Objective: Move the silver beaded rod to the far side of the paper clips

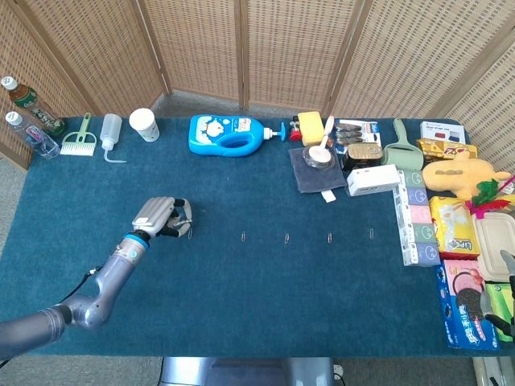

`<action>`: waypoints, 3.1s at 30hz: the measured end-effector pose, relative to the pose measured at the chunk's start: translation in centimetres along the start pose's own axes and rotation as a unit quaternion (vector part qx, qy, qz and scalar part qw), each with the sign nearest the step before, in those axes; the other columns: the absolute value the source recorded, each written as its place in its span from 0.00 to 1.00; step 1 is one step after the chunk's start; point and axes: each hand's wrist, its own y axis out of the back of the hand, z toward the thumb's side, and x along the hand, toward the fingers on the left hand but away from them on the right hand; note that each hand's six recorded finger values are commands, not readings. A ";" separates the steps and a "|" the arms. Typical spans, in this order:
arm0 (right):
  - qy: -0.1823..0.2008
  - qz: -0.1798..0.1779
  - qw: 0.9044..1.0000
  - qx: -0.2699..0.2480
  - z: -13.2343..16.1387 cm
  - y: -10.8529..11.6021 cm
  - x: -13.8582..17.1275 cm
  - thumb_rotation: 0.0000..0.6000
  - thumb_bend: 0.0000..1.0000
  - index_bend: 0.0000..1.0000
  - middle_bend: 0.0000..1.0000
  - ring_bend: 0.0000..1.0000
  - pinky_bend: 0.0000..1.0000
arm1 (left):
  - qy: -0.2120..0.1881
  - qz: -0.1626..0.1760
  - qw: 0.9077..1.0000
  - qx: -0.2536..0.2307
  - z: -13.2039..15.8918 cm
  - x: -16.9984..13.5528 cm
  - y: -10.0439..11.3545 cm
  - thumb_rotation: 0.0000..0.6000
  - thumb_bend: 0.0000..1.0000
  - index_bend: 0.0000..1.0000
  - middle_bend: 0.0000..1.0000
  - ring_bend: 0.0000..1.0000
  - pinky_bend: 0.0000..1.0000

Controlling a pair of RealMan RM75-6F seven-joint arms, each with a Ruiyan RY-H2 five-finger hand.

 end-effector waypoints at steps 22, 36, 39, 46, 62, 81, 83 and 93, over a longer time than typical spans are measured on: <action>-0.007 -0.004 1.000 -0.002 -0.5 0.4 0.2 1.00 0.50 0.00 0.14 0.11 0.17 | -0.024 -0.017 1.000 0.000 3.0 1.8 -2.5 1.00 0.41 0.65 1.00 1.00 1.00; -0.002 0.003 1.000 -0.003 -0.1 -0.1 -0.2 1.00 0.50 0.00 0.14 0.11 0.17 | -0.009 0.051 0.996 0.073 1.3 2.1 4.8 1.00 0.41 0.65 1.00 1.00 1.00; -0.002 0.006 1.000 -0.002 0.0 -0.3 -0.3 1.00 0.50 0.00 0.14 0.11 0.17 | 0.002 0.050 0.996 0.075 0.7 2.5 5.5 1.00 0.41 0.65 1.00 1.00 1.00; -0.001 0.007 1.000 0.002 0.3 -0.4 -0.4 1.00 0.50 0.00 0.14 0.11 0.17 | 0.019 0.063 0.992 0.110 -0.3 4.1 6.8 1.00 0.41 0.65 1.00 1.00 1.00; -0.010 0.010 1.000 0.004 0.0 -0.5 -0.3 1.00 0.50 0.00 0.14 0.11 0.17 | 0.044 0.065 0.988 0.130 -0.9 6.8 7.1 1.00 0.40 0.65 1.00 1.00 1.00; -0.020 0.015 1.000 0.006 -0.3 -0.4 -0.5 1.00 0.50 0.00 0.12 0.08 0.17 | 0.033 0.044 0.992 0.110 -1.2 7.2 4.2 1.00 0.30 0.27 0.53 0.49 0.63; -0.018 0.014 1.000 0.007 -0.1 -0.5 -0.6 1.00 0.50 0.00 0.11 0.05 0.15 | 0.023 0.041 0.993 0.108 -1.1 6.7 4.0 1.00 0.30 0.25 0.47 0.43 0.58; 0.007 0.020 1.000 0.012 1.1 -1.1 -2.2 1.00 0.50 0.00 0.08 0.00 0.10 | 0.002 0.064 0.996 0.068 -1.9 1.7 4.9 0.99 0.28 0.24 0.38 0.31 0.50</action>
